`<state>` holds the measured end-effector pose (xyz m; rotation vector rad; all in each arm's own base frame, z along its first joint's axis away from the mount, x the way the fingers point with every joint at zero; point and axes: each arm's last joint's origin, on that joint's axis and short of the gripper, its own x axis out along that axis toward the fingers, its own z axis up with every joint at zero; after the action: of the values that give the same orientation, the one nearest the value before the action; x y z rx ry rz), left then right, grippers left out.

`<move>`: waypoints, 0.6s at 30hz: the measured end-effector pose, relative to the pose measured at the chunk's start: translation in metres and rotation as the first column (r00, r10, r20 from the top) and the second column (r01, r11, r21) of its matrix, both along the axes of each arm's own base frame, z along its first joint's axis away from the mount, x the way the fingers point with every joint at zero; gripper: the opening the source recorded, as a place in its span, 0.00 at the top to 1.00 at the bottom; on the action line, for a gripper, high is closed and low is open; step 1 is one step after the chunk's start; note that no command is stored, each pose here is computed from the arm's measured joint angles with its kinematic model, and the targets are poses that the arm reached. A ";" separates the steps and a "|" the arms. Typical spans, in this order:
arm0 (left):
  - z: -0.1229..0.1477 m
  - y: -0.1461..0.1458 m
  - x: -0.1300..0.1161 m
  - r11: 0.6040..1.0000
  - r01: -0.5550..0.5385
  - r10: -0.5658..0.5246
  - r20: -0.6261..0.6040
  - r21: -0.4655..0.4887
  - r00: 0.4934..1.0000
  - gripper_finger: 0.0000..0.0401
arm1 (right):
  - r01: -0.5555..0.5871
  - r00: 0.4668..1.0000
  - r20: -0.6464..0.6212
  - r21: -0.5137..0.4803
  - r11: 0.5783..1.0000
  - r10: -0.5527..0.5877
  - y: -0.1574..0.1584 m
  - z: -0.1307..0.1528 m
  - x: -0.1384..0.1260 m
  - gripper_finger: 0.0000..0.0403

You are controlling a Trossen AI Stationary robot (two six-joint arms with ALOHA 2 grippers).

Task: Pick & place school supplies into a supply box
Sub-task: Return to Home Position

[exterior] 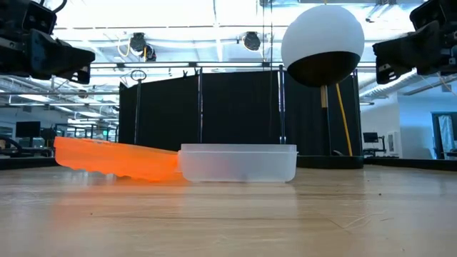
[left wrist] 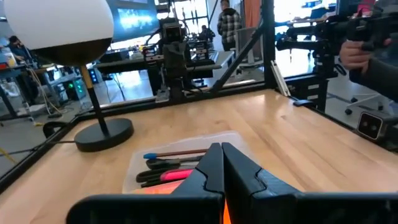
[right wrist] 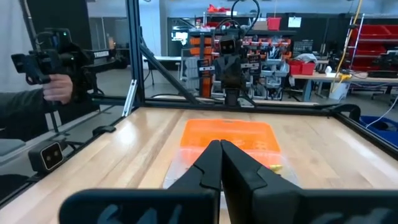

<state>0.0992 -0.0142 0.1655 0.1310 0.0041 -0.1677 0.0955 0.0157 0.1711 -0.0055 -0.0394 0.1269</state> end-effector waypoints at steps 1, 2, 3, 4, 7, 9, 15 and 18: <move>0.000 0.000 0.000 1.000 0.000 0.000 -0.001 -0.006 1.000 1.00 | -0.001 1.000 -0.002 0.002 1.000 0.001 0.000 0.000 0.000 1.00; 0.000 0.000 0.000 1.000 0.000 0.000 -0.002 -0.012 1.000 1.00 | -0.001 1.000 -0.002 0.007 1.000 0.001 0.000 0.000 0.000 1.00; 0.000 0.000 0.000 1.000 0.000 0.000 -0.003 -0.017 1.000 1.00 | -0.001 1.000 -0.003 0.015 1.000 0.001 0.000 0.000 0.000 1.00; 0.000 0.000 0.000 1.000 0.001 -0.001 -0.005 -0.021 1.000 1.00 | -0.001 1.000 -0.004 0.027 1.000 0.001 0.000 0.000 0.000 1.00; 0.000 0.000 0.000 1.000 0.008 -0.009 -0.009 -0.021 1.000 0.99 | -0.002 1.000 -0.008 0.057 0.998 0.003 0.000 0.000 0.000 1.00; -0.001 0.000 0.000 1.000 0.006 -0.006 -0.008 -0.006 1.000 0.98 | -0.002 1.000 -0.009 0.060 0.998 0.003 0.000 0.000 0.000 1.00; -0.001 0.000 0.000 1.000 -0.014 0.014 -0.008 0.002 1.000 0.94 | -0.002 1.000 -0.011 0.049 0.999 0.003 0.000 0.000 0.000 1.00; -0.001 0.000 0.000 1.000 -0.015 0.015 -0.009 -0.012 1.000 0.94 | -0.002 1.000 -0.012 0.050 0.999 0.003 0.000 -0.001 0.000 1.00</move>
<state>0.0993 -0.0137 0.1650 0.1180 0.0131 -0.1534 0.0956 0.0157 0.1705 0.0448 -0.0308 0.1285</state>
